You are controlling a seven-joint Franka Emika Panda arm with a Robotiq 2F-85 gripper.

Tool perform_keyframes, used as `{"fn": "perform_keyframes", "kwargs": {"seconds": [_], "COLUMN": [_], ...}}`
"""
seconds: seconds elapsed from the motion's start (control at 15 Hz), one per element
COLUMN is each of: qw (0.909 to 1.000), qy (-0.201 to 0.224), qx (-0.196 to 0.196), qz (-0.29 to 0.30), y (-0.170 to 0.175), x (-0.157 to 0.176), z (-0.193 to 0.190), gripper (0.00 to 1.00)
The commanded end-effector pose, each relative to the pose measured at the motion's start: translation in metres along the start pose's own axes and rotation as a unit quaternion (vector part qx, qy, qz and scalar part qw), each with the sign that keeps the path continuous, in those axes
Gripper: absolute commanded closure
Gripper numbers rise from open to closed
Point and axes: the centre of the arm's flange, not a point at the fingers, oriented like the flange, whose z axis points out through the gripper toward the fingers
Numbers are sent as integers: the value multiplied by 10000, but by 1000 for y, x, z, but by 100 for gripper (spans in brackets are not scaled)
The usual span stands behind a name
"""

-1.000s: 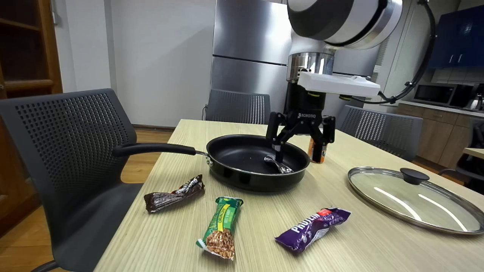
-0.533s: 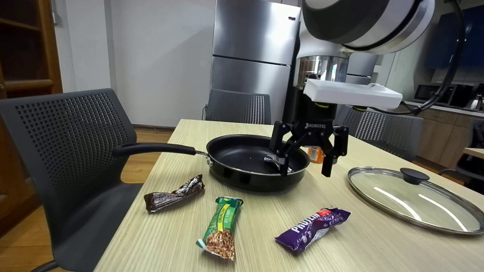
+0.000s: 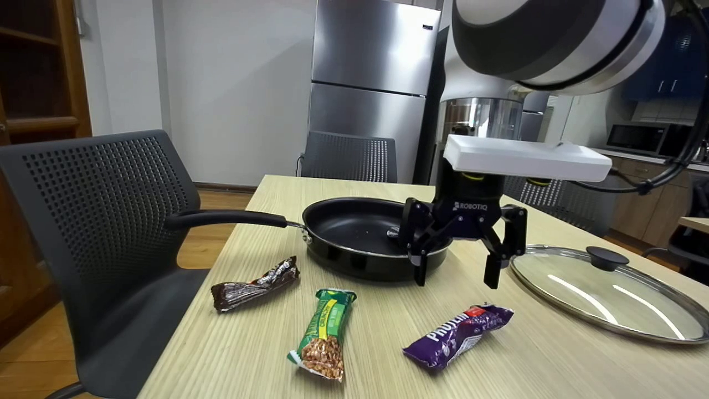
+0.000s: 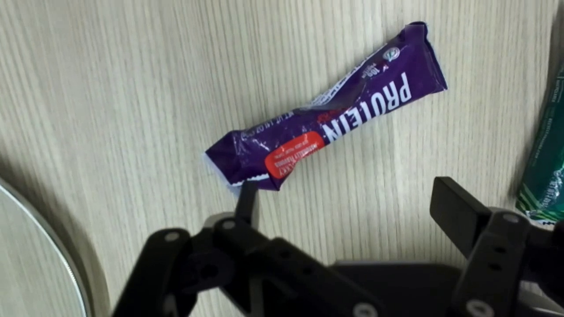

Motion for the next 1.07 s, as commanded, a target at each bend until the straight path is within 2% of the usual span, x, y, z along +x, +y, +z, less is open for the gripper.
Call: {"fn": "perform_keyframes", "kwargs": {"seconds": [0.0, 0.53, 1.0], "qw": [9989, 9905, 9835], "qy": [-71, -379, -459], "qx": [100, 219, 277], "qz": [442, 1307, 1727], "y": [-2, -4, -3], "x": [-17, -21, -20], "z": [-4, 5, 27], "gripper": [0, 0, 0]}}
